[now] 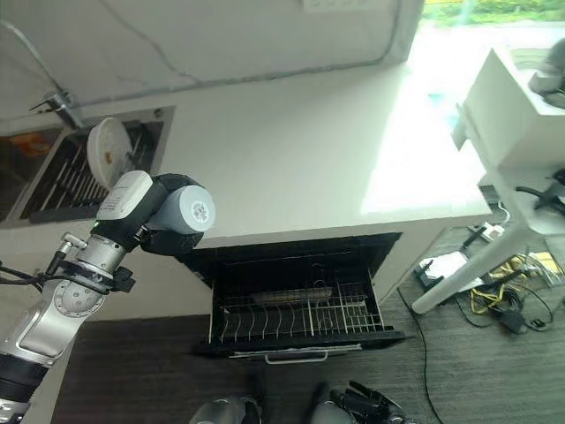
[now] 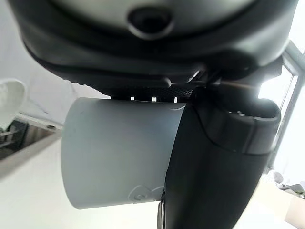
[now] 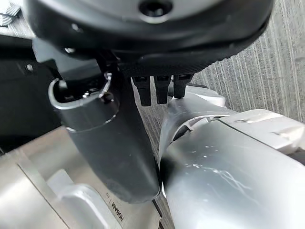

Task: Place the dishes in the dishwasher.

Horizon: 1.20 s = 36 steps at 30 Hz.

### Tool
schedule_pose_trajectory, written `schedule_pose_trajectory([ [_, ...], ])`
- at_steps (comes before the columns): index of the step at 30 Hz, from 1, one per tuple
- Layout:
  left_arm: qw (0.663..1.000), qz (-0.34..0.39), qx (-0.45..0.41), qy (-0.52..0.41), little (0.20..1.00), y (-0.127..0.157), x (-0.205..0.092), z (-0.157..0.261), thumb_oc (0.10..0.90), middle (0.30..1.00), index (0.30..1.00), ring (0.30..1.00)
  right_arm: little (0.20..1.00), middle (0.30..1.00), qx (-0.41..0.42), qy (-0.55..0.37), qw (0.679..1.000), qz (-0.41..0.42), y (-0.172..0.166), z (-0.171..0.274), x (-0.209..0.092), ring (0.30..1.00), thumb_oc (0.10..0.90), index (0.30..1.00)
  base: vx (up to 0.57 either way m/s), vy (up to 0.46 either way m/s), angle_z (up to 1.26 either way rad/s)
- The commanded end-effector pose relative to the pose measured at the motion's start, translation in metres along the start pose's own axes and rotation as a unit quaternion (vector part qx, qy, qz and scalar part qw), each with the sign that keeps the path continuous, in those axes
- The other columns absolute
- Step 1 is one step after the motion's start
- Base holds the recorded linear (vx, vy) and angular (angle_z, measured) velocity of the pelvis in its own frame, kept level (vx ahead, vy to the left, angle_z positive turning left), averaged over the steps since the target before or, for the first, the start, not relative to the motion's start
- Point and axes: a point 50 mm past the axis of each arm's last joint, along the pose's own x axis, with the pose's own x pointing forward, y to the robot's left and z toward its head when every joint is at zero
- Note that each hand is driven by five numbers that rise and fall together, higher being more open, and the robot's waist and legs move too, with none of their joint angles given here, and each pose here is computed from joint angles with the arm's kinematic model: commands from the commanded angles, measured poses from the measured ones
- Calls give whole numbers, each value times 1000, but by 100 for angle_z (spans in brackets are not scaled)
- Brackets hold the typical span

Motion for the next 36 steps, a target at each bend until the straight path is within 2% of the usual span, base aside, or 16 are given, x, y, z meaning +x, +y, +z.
schedule_pose_trajectory([
  [1,986,140,27,-82,300,63,15,23,400,300,300,300,900,900,-49,-25,998,-31,-8,-7,-5,900,800,900,74,150,-3],
  [6,985,133,43,-104,300,61,22,26,400,300,300,300,900,900,-40,-50,998,-1,9,-5,1,900,800,900,-29,-273,57],
  [9,986,138,45,-77,300,50,20,19,400,300,300,300,900,900,-44,-50,998,11,15,8,5,900,800,900,-64,-548,42],
  [12,987,124,28,-94,300,45,22,30,400,300,300,300,900,900,-34,-51,998,-11,0,9,-1,900,800,900,-11,-449,-63],
  [13,987,117,22,-108,300,48,26,36,400,300,300,300,900,900,-13,-53,998,-15,-4,6,-3,900,800,900,-28,-152,-15],
  [19,987,111,24,-111,300,66,31,36,400,300,300,300,900,900,-39,-42,998,-9,1,-2,-1,900,800,900,-10,37,-17],
  [25,988,113,-16,-100,300,63,33,31,400,300,300,300,900,900,15,-95,995,-34,-1,3,-3,900,800,900,29,18,-20],
  [29,985,118,-86,-89,300,60,30,27,400,300,300,300,900,900,56,-191,978,-61,-7,24,-11,900,800,900,-9,27,-23],
  [31,977,137,-139,-82,300,53,26,23,400,300,300,300,900,900,29,-342,935,-92,-2,65,-31,900,800,900,-35,46,-35],
  [32,969,152,-176,-79,300,52,24,22,400,300,300,300,900,900,0,-433,888,-152,1,88,-51,900,800,900,-75,90,-48],
  [33,958,178,-214,-67,300,47,19,17,400,300,300,300,900,900,-35,-525,823,-215,4,111,-80,900,800,900,-95,112,-47],
  [35,938,214,-267,-57,300,39,13,11,400,300,300,300,900,900,-19,-601,762,-240,14,126,-109,900,800,900,-61,124,-79],
  [36,917,237,-317,-47,300,27,11,11,400,300,300,300,900,900,-20,-677,692,-250,23,138,-136,900,800,900,26,129,-96],
])
